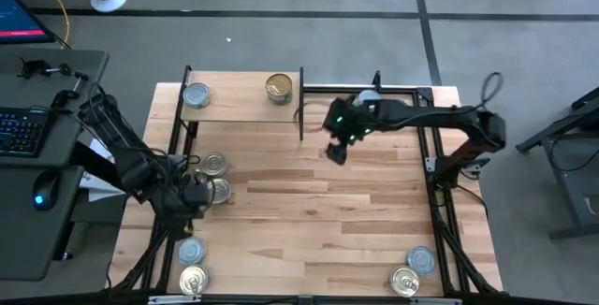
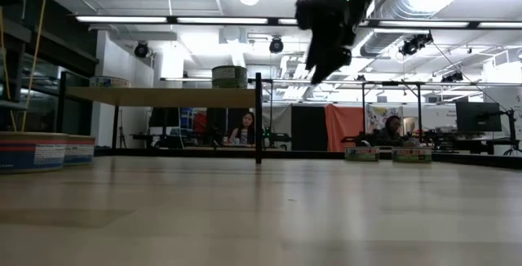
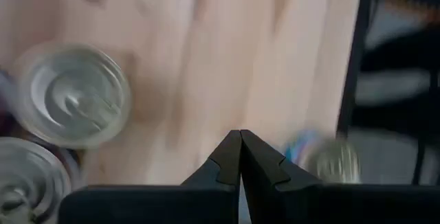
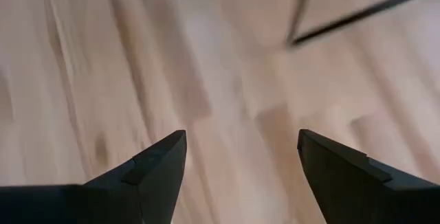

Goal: Stack canned seafood by type on shelf
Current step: Adjust the green tuna cans on the shelf

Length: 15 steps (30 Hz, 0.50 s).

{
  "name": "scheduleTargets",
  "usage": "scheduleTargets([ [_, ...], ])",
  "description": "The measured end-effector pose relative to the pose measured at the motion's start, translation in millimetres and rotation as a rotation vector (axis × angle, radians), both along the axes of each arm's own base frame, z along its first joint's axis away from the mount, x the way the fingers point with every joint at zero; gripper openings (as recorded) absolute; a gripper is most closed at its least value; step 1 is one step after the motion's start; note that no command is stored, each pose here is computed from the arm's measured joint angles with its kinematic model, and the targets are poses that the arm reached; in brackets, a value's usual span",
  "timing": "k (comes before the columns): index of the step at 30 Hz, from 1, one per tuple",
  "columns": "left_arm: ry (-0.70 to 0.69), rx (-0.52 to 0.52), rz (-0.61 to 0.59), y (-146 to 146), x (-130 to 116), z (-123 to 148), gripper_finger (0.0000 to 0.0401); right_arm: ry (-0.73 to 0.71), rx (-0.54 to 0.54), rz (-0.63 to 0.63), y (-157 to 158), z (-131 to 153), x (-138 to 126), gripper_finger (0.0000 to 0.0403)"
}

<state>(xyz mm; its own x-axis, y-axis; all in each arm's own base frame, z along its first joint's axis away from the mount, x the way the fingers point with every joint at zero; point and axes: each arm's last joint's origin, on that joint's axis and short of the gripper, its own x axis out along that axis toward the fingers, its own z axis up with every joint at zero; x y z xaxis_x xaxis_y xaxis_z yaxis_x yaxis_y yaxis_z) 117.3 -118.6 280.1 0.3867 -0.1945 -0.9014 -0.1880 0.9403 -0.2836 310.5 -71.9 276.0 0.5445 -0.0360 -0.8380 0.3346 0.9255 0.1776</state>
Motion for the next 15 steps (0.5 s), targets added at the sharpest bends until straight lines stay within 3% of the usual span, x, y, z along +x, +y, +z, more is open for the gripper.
scheduleTargets([
  [5, -0.141, 0.024, 0.139, 20.9, -0.7, 12.1, 0.0, -0.158, -0.042, -0.285, -23.1, 29.3, -43.6, 0.027],
  [8, -0.2, 0.054, 0.207, 29.4, 0.8, 15.6, 0.0, -0.202, 0.042, -0.436, -27.7, 34.6, -67.6, 0.027],
  [10, -0.228, 0.091, 0.231, 33.0, 2.9, 16.2, 0.0, -0.22, 0.127, -0.425, -20.1, 33.0, -76.2, 0.027],
  [15, -0.256, 0.14, 0.247, 38.9, 7.7, 16.8, 0.0, -0.206, 0.399, -0.233, 30.3, 13.5, -75.2, 0.027],
])
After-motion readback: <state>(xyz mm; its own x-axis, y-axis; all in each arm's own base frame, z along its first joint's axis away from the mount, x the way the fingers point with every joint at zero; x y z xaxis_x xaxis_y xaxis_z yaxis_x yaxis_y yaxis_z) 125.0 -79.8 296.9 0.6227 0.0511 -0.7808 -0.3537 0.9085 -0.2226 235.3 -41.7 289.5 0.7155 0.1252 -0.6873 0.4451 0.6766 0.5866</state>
